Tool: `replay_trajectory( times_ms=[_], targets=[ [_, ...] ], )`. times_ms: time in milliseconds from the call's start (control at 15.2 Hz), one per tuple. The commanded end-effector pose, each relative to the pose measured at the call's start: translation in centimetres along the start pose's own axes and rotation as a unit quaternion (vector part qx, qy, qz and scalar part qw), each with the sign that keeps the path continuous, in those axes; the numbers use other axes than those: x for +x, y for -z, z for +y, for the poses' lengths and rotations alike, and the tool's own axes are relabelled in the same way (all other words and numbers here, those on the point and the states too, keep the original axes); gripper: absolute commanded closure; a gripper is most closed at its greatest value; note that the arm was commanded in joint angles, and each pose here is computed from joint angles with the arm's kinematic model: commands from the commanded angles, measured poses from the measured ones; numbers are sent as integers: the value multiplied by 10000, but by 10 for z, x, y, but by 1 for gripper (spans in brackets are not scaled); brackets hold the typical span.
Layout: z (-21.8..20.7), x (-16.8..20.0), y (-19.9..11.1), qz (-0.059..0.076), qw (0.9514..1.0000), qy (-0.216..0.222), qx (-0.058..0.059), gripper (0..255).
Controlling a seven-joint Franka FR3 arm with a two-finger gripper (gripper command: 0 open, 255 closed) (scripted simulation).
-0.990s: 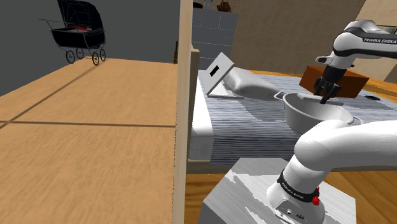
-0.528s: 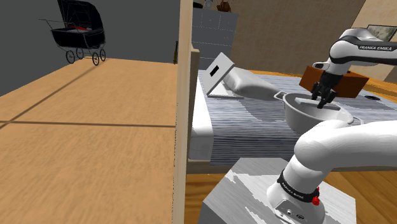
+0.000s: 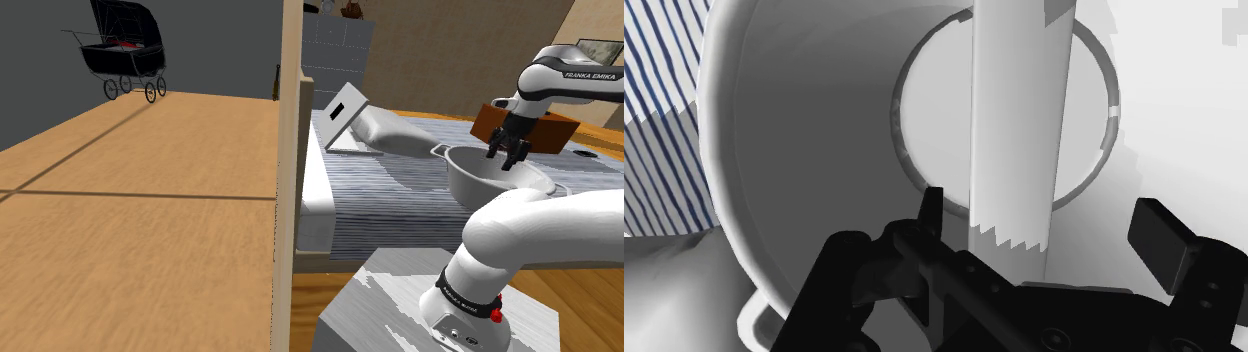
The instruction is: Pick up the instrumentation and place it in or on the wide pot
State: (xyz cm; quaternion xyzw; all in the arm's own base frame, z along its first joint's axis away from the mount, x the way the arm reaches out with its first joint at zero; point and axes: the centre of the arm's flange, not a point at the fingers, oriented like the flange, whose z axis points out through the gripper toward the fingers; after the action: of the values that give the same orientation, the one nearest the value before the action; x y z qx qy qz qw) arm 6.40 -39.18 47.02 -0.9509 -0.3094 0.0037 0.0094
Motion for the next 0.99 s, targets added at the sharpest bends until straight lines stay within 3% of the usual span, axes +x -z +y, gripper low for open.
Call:
replay_trajectory(
  times_ms=[0,132,396,924],
  targets=[
    [0,0,0,0,10000,0,0,0],
    [0,0,0,0,10000,0,0,0],
    [0,0,50,0,10000,0,0,0],
    [0,0,50,0,10000,0,0,0]
  ],
)
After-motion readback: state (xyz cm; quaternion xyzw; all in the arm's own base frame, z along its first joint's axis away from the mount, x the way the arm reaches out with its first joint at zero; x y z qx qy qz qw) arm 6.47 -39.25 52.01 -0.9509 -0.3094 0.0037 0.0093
